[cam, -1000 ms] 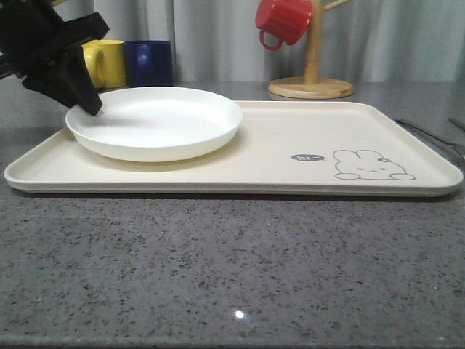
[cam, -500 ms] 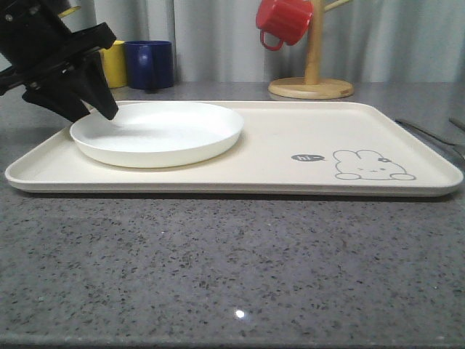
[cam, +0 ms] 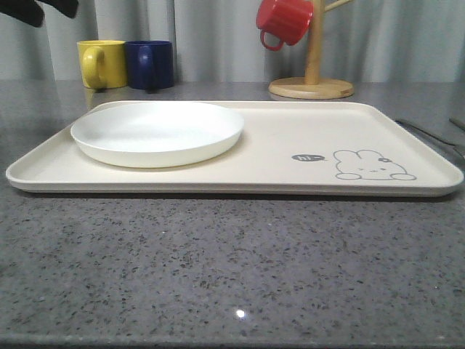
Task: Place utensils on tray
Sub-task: 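Open the left gripper and raise it away from the plate, then move the right gripper down over the silver fork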
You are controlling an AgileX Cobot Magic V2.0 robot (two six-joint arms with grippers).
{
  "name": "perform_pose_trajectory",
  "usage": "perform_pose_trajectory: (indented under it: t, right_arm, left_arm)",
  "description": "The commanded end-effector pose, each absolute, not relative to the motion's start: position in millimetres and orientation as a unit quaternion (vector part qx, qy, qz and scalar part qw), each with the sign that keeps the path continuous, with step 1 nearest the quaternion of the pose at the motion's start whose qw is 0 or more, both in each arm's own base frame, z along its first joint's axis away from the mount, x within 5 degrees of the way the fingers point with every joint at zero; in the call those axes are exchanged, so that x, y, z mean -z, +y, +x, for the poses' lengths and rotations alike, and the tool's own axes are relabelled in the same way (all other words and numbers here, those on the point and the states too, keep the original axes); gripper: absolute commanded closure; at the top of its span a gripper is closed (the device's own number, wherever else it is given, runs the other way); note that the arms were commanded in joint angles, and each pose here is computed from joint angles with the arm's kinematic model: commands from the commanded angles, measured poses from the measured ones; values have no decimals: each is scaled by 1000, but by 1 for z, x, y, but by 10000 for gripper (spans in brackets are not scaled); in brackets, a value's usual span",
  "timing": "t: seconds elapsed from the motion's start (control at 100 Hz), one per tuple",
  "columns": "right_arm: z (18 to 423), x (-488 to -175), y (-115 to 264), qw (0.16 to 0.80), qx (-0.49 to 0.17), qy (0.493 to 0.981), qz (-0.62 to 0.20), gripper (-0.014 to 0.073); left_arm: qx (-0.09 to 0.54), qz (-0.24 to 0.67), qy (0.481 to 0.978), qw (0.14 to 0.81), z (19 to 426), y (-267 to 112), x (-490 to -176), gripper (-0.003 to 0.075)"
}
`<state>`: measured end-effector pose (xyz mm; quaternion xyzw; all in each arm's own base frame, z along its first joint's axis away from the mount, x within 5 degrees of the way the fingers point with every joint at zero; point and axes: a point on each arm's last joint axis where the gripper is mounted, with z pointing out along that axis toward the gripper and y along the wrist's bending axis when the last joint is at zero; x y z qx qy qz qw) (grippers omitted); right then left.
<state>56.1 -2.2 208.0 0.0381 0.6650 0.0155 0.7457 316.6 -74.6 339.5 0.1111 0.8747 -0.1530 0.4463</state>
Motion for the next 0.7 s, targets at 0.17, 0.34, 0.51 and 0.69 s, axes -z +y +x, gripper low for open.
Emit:
perform_pose_trajectory:
  t: [0.17, 0.34, 0.51, 0.69]
  right_arm:
    - [52, -223, -2, 784, -9, 620, 30, 631]
    - [52, -223, -2, 784, -9, 620, 30, 631]
    - [51, -226, -2, 795, -8, 606, 31, 631]
    - [50, -231, -3, 810, -8, 585, 32, 631]
  left_arm:
    - [103, 66, 789, 603, 231, -47, -360, 381]
    - [93, 53, 767, 632, 189, -36, -345, 381]
    - [85, 32, 735, 672, 155, -27, -334, 381]
    - [82, 23, 698, 711, 125, -19, -330, 422]
